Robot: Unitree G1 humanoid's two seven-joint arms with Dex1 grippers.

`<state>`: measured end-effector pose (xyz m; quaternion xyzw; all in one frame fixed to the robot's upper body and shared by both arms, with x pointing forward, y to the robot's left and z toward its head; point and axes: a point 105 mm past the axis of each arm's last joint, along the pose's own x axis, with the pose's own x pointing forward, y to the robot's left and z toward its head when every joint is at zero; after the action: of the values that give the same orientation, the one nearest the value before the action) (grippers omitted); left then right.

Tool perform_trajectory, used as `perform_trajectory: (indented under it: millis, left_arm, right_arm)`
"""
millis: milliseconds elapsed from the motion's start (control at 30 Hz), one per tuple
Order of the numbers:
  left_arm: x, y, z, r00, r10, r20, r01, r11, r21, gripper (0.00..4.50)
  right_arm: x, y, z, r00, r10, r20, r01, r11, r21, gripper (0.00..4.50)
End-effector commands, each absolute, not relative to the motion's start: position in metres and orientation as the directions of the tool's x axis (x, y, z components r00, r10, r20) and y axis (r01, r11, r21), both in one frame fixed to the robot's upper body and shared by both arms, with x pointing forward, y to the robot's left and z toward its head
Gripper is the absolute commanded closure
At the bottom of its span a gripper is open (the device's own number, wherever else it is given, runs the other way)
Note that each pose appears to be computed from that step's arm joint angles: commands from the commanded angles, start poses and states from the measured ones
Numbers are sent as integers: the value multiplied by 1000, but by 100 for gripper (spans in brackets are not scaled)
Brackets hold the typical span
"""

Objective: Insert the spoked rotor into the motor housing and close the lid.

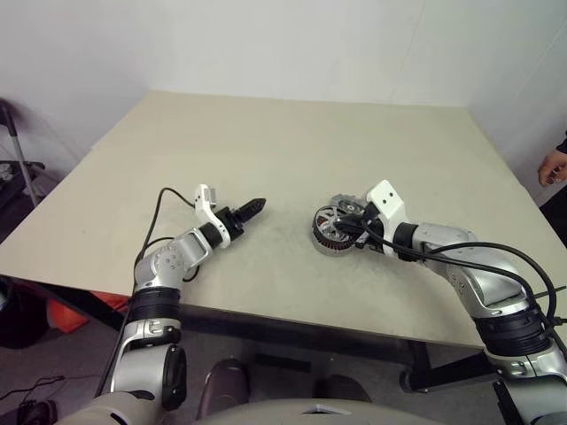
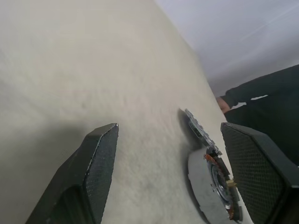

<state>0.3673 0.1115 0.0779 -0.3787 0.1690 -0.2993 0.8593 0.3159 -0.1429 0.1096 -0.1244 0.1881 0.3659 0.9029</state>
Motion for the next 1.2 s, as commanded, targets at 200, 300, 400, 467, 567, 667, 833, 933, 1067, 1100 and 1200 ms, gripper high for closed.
perform_trajectory:
  millis: [200, 300, 400, 467, 567, 667, 833, 933, 1067, 1100, 1200]
  left_arm:
    - [364, 107, 85, 770, -638, -29, 424, 545, -723, 80]
    - [362, 102, 83, 765, -643, -31, 425, 540, -727, 80]
    - [360, 99, 83, 762, -647, -30, 427, 537, -727, 80]
    - [360, 100, 83, 763, -646, -35, 426, 542, -724, 80]
    - [360, 103, 80, 767, -640, -45, 418, 551, -722, 80]
    - [360, 104, 79, 768, -639, -49, 415, 553, -722, 80]
    - [358, 98, 76, 761, -647, -54, 417, 551, -723, 80]
    - [358, 96, 75, 758, -650, -55, 418, 549, -724, 80]
    - [357, 97, 75, 760, -647, -57, 415, 551, -724, 80]
    - [357, 97, 74, 760, -647, -58, 414, 552, -724, 80]
    - [357, 98, 73, 762, -645, -61, 412, 555, -723, 80]
  right_arm:
    - [323, -148, 116, 688, 599, -409, -693, 710, -126, 406]
    - [326, -147, 115, 695, 592, -408, -686, 716, -130, 406]
    - [326, -147, 113, 694, 591, -412, -686, 717, -128, 406]
    - [325, -146, 112, 693, 591, -414, -687, 716, -128, 406]
    - [325, -147, 116, 697, 591, -407, -685, 715, -135, 406]
    - [324, -147, 123, 701, 594, -395, -686, 712, -147, 406]
    - [324, -147, 127, 706, 592, -389, -685, 711, -160, 406]
    - [325, -150, 126, 711, 583, -393, -679, 714, -169, 406]
    - [323, -151, 126, 708, 582, -400, -682, 711, -172, 406]
    - [323, -152, 125, 708, 580, -402, -681, 711, -173, 406]
    - [323, -154, 124, 709, 574, -409, -679, 713, -175, 406]
